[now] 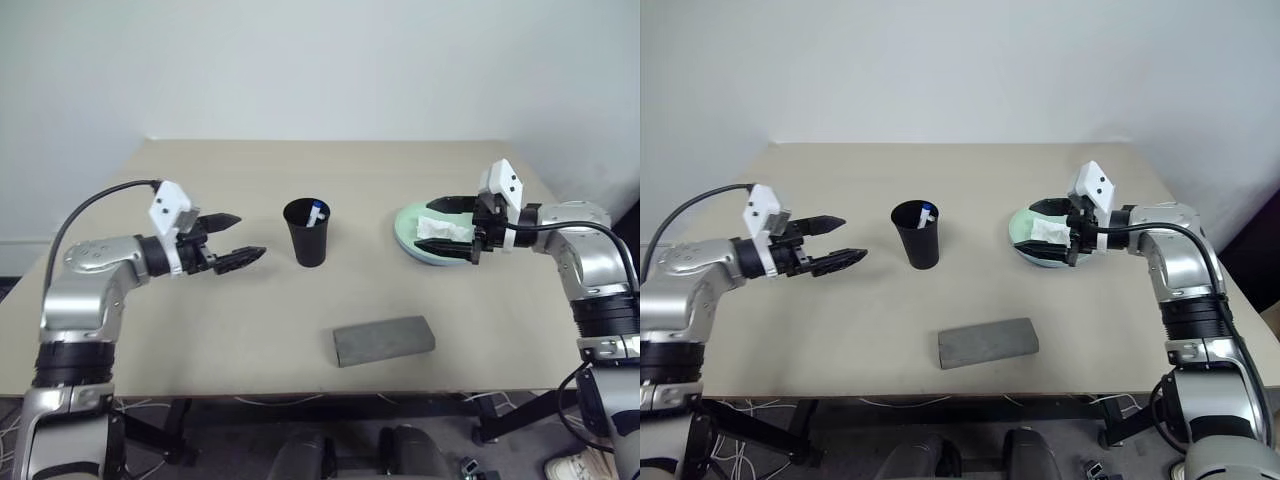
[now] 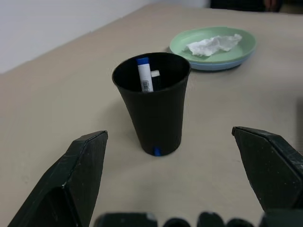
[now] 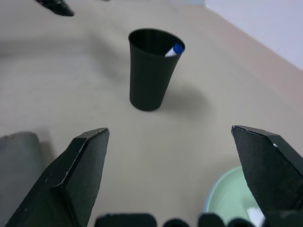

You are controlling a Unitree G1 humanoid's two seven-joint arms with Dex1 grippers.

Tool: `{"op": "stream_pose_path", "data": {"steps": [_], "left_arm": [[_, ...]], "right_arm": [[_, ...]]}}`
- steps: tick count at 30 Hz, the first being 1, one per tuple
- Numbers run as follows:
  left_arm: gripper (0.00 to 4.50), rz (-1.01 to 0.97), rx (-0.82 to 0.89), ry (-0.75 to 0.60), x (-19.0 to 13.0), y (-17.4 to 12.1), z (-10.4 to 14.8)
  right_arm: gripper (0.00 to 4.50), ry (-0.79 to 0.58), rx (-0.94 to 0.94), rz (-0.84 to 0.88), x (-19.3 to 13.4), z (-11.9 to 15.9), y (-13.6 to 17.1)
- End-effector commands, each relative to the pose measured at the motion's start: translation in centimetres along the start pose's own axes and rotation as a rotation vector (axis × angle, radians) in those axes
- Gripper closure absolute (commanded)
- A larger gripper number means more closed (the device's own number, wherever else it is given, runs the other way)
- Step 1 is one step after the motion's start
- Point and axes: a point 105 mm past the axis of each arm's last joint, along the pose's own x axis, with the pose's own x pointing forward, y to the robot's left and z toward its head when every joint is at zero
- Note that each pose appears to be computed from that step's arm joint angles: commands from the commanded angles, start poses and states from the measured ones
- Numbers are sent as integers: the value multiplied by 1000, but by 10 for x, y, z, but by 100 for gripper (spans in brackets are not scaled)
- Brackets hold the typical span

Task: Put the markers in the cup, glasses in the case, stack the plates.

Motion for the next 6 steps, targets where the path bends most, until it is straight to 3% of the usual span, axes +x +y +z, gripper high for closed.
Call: {"op": "stream_pose_path", "data": {"steps": [1, 6], "left_arm": [[2, 79, -4, -26, -16, 7, 7], [2, 84, -40, -26, -17, -7, -2]], "right_arm": [[0, -56, -37, 33, 11, 18, 7], [0, -63, -24, 82, 22, 18, 15]]}}
